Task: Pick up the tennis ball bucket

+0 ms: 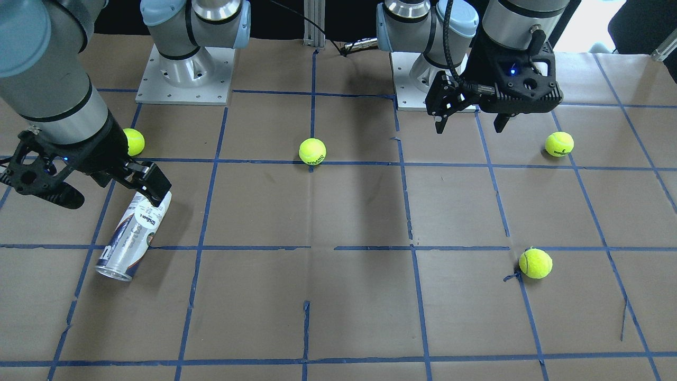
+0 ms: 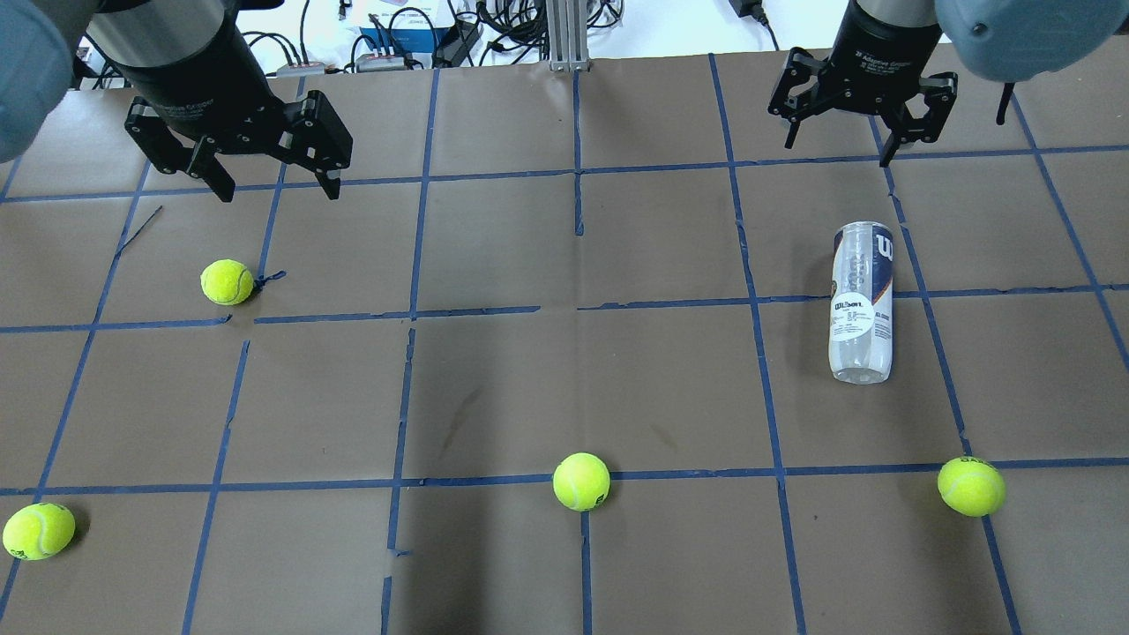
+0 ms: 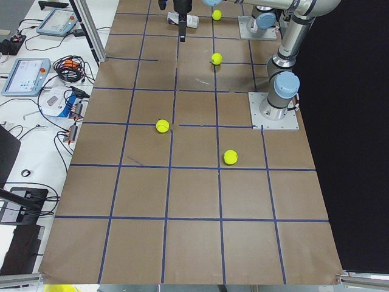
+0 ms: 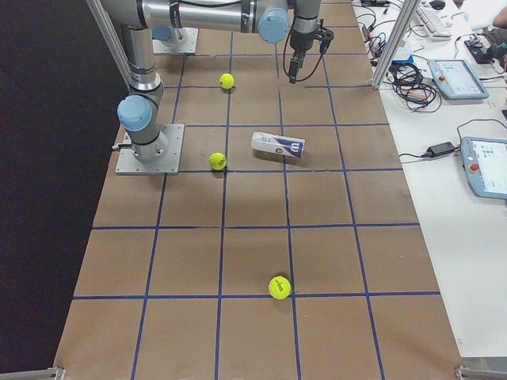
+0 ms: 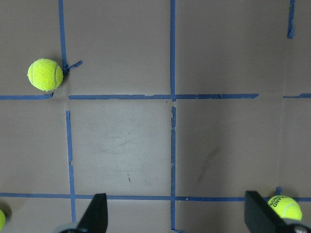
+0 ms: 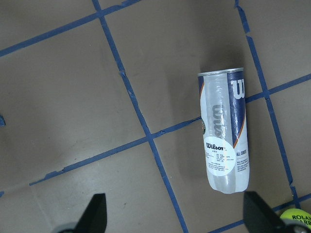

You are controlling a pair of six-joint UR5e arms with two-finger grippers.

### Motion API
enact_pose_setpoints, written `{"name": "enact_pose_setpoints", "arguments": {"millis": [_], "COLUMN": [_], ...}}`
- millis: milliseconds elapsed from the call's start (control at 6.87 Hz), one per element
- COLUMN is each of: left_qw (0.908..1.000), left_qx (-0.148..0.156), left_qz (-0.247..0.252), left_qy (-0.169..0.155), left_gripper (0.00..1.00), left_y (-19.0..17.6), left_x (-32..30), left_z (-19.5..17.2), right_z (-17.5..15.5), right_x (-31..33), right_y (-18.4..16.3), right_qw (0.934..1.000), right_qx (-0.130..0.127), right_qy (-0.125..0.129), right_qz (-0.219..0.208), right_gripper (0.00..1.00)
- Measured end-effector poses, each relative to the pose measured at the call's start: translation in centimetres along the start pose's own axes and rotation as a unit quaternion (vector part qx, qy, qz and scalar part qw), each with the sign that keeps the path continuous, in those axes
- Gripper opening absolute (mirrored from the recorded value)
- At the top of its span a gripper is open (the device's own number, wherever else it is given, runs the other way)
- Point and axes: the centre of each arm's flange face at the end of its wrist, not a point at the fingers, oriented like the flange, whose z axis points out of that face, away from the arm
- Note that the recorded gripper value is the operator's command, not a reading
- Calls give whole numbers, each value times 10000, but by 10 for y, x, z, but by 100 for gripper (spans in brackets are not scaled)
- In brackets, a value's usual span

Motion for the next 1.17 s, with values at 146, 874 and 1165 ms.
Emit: {"name": "enact_pose_setpoints", "arguments": {"millis": [146, 874, 1165], "left_qw": [10000, 10000, 10000], "left_qx": [-1, 4, 2], "left_qz": [0, -8, -8], "left_qy": [0, 0, 0], "left_gripper": [100, 100, 100], "left_y": [0, -1, -1], "left_x": [0, -1, -1], "left_z": [0, 0, 0], "right_z": [2, 12, 13], "right_x": [-1, -2, -2], "right_y": [1, 0, 0], "right_qw": [10000, 9999, 9999], "right_qx": [-21, -105, -112], "right_qy": [-2, 26, 33], "right_qz": [-5, 8, 8], "right_gripper": [100, 100, 100]}}
